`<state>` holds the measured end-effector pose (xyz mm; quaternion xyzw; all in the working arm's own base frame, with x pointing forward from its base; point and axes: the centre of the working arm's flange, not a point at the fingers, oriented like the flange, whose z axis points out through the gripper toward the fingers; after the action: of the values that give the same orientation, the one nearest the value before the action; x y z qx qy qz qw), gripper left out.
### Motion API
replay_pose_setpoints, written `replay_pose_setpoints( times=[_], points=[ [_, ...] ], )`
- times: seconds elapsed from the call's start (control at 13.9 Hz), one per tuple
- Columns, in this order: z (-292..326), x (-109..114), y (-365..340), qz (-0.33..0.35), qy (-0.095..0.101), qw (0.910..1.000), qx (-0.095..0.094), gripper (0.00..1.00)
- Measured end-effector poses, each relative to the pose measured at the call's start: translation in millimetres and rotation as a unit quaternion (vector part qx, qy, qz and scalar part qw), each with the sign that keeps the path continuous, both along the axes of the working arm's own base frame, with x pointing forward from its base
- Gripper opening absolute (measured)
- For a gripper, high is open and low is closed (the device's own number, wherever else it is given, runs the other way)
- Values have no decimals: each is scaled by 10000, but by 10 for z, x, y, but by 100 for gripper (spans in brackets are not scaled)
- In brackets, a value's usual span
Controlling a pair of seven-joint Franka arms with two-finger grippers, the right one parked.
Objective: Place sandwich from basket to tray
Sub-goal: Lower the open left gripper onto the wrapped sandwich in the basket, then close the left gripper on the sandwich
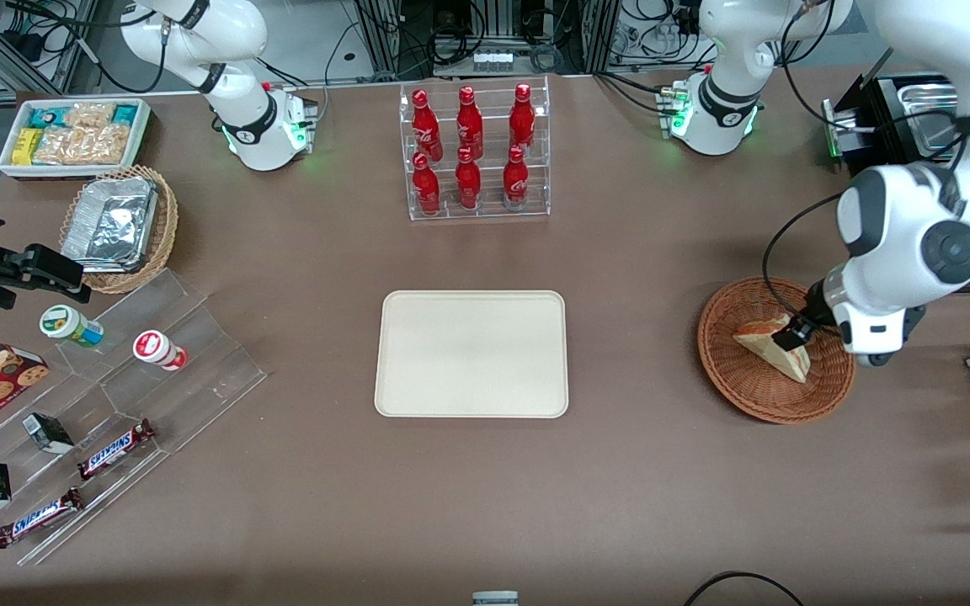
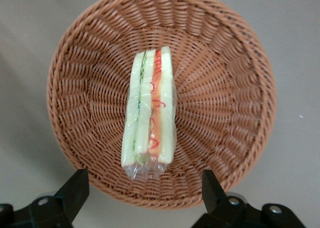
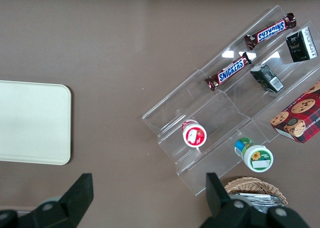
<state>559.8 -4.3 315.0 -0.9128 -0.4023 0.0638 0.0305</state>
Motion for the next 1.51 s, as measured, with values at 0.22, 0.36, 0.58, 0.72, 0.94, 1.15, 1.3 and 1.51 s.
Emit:
replay_pose_setpoints(
  times=[0.22,0.36,0.58,0.72,0.94,1.15,1.3,1.51],
  points=[
    [-210,33,135,180,-143,9997,31,100],
    [-356,-25,233,265,-374,9989,50,100],
    [-597,-119,242,273,-384,9989,54,100],
    [-709,-131,214,237,-308,9992,59,96],
    [-791,-141,188,62,-247,9995,161,63],
    [-740,-107,175,18,-286,9994,182,53],
    [-548,-29,147,-18,-170,9997,191,46],
    [-16,173,-43,-209,21,9996,207,37]
  ],
)
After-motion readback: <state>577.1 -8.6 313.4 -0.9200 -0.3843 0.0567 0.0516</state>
